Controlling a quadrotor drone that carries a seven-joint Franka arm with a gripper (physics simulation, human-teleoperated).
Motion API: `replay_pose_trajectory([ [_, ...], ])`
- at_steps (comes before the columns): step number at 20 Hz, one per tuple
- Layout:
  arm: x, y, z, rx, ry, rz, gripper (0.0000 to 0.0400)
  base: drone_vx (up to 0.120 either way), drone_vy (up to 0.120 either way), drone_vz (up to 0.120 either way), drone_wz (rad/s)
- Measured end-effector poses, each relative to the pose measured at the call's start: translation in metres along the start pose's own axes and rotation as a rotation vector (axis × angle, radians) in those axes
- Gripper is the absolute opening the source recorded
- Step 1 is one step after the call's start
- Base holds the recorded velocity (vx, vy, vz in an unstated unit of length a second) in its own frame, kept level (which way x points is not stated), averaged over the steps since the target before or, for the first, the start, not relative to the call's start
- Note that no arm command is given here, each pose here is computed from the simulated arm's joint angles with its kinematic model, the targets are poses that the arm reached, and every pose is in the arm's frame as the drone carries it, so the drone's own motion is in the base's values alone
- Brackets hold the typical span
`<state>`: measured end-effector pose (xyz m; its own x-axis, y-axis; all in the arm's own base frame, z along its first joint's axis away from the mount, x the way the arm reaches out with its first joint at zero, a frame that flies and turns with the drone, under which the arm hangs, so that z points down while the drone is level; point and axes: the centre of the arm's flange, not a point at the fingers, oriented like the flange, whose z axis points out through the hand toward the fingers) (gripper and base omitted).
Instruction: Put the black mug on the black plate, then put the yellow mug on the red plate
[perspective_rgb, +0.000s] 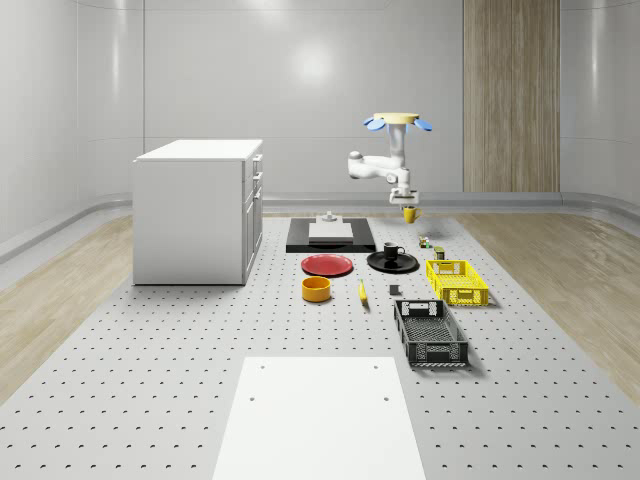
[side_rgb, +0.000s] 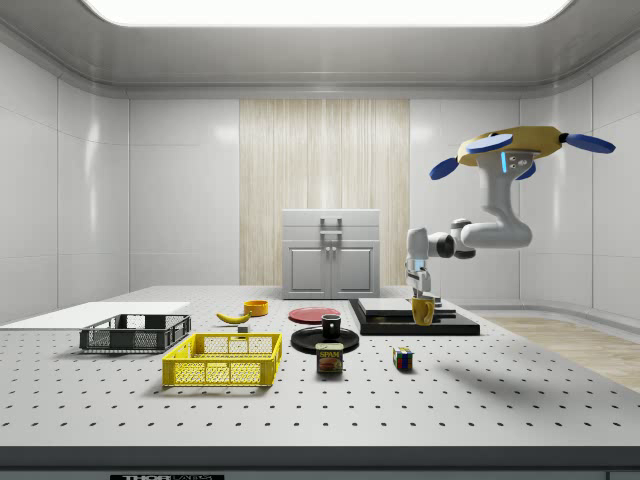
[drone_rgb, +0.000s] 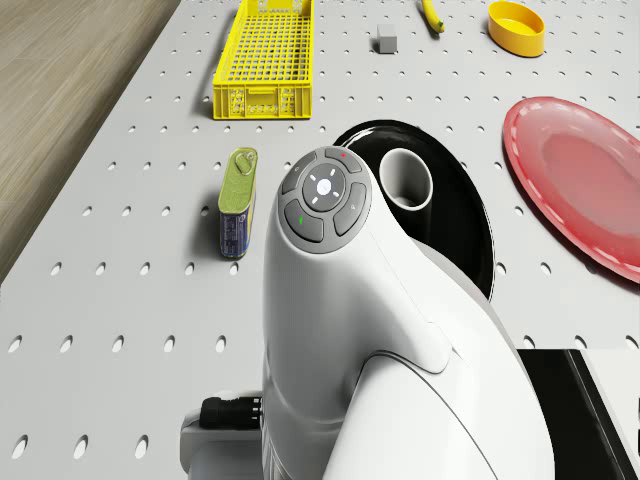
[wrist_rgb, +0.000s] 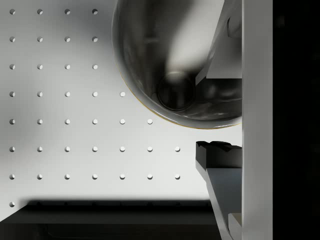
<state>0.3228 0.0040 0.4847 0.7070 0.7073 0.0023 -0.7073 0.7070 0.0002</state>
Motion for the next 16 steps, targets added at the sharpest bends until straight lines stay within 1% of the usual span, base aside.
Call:
replay_pose_trajectory([
  [16, 0.0000, 0.0000, 0.0000, 0.000, 0.000, 0.000, 0.0110, 0.120, -0.120, 0.000, 0.000],
])
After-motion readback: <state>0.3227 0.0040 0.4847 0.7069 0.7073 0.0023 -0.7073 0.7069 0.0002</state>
